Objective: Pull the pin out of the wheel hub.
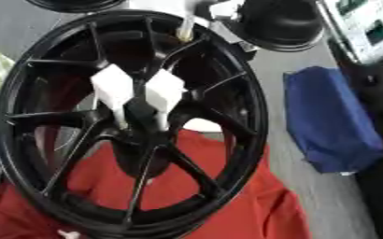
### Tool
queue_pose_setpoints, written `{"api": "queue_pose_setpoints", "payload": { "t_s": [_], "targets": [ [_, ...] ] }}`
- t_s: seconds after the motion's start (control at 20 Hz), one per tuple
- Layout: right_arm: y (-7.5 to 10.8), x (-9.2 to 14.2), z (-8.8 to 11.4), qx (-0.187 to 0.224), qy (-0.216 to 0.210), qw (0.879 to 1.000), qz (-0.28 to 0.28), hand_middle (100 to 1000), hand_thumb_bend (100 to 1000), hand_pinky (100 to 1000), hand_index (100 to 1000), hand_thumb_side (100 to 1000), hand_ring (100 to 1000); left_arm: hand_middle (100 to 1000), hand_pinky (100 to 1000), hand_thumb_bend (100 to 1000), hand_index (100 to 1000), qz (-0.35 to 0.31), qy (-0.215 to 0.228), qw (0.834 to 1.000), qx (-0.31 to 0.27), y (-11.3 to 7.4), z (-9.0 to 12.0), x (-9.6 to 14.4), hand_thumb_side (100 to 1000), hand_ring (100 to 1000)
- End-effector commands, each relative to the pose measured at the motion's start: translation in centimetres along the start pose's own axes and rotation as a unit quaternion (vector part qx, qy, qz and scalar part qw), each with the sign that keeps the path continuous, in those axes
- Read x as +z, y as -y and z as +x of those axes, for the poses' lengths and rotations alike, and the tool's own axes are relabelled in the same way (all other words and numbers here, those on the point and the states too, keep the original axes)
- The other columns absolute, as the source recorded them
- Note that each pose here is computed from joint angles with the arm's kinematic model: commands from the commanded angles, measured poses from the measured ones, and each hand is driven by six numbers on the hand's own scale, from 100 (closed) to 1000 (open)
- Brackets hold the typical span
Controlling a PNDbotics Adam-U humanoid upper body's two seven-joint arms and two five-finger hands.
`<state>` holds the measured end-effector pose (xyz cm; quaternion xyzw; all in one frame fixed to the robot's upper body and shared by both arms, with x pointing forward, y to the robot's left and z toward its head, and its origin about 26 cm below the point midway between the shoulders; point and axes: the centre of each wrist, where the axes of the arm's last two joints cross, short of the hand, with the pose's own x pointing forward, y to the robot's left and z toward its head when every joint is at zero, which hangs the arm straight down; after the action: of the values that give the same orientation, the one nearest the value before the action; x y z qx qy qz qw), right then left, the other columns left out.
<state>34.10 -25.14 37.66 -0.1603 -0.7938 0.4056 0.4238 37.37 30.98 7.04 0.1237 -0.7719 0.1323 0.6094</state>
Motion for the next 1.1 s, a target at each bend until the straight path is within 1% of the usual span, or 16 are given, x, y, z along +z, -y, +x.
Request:
{"api": "queue_pose_setpoints", "payload": {
  "t_s": [0.05,0.15,0.3,0.35,0.45,0.6,0.7,0.75,0.8,0.85,0.9,0.95,1.0,1.05,1.1],
  "targets": [
    [4.2,2.7,0.9,0.001,0.002,0.997,-0.071,306,406,568,411,100,577,516,615,167,673,0.007,0.015,1.0,-0.007,-0.7,0.8,-0.4,1000,581],
    [5.7,4.2,0.4,-0.013,-0.005,0.995,-0.103,306,405,566,411,100,577,516,615,167,673,0.012,0.014,1.0,-0.008,-1.0,0.7,-0.4,1000,581],
    [6.1,5.0,0.3,-0.03,-0.006,0.993,-0.118,307,401,559,412,100,576,516,615,164,673,0.014,0.015,1.0,-0.009,-1.1,0.7,-0.4,1000,580],
    [6.5,5.3,-0.1,-0.028,-0.022,0.991,-0.13,308,401,559,413,100,577,516,615,163,673,0.025,0.016,0.999,-0.012,-1.8,0.8,-0.5,1000,580],
    [7.9,6.5,-1.7,-0.016,-0.076,0.983,-0.167,314,399,566,418,100,578,516,615,162,673,0.049,0.02,0.998,-0.015,-3.0,0.9,-0.7,1000,579],
    [10.3,8.9,-4.1,0.011,-0.159,0.961,-0.227,330,401,580,430,100,584,516,615,162,673,0.077,0.026,0.997,-0.012,-4.2,1.2,-0.9,1000,578],
    [11.0,10.1,-6.1,0.014,-0.196,0.945,-0.261,373,411,599,483,100,606,516,615,162,673,0.086,0.032,0.996,-0.007,-4.5,1.5,-1.0,1000,578],
    [10.8,10.7,-7.0,0.012,-0.205,0.939,-0.275,454,681,626,567,100,651,516,615,169,673,0.09,0.034,0.995,-0.005,-4.6,1.6,-1.1,1000,578],
    [10.3,11.0,-7.9,0.01,-0.212,0.935,-0.283,507,497,643,622,140,685,516,615,161,673,0.093,0.036,0.995,-0.003,-4.6,1.8,-1.2,1000,578],
    [9.5,11.2,-8.8,0.01,-0.217,0.933,-0.286,616,568,673,716,242,740,516,615,160,673,0.095,0.038,0.995,-0.001,-4.7,1.9,-1.3,1000,578],
    [8.5,11.3,-9.9,0.008,-0.225,0.932,-0.285,693,631,689,772,290,776,516,615,160,673,0.096,0.04,0.995,0.0,-4.6,2.0,-1.3,1000,577],
    [7.4,11.5,-10.9,0.006,-0.234,0.93,-0.285,750,674,701,808,316,803,516,615,160,673,0.097,0.041,0.994,0.002,-4.6,2.1,-1.4,1000,578],
    [6.5,11.7,-12.0,0.003,-0.246,0.926,-0.287,804,587,717,847,448,832,516,615,160,673,0.096,0.042,0.994,0.003,-4.5,2.1,-1.4,1000,578],
    [5.6,12.2,-13.1,-0.001,-0.259,0.921,-0.291,841,519,724,872,624,849,516,615,160,673,0.096,0.043,0.994,0.004,-4.4,2.2,-1.5,1000,578],
    [4.8,12.7,-14.0,-0.004,-0.27,0.916,-0.298,865,479,730,889,817,861,516,615,160,673,0.095,0.043,0.995,0.004,-4.4,2.2,-1.5,1000,578]
  ]
}}
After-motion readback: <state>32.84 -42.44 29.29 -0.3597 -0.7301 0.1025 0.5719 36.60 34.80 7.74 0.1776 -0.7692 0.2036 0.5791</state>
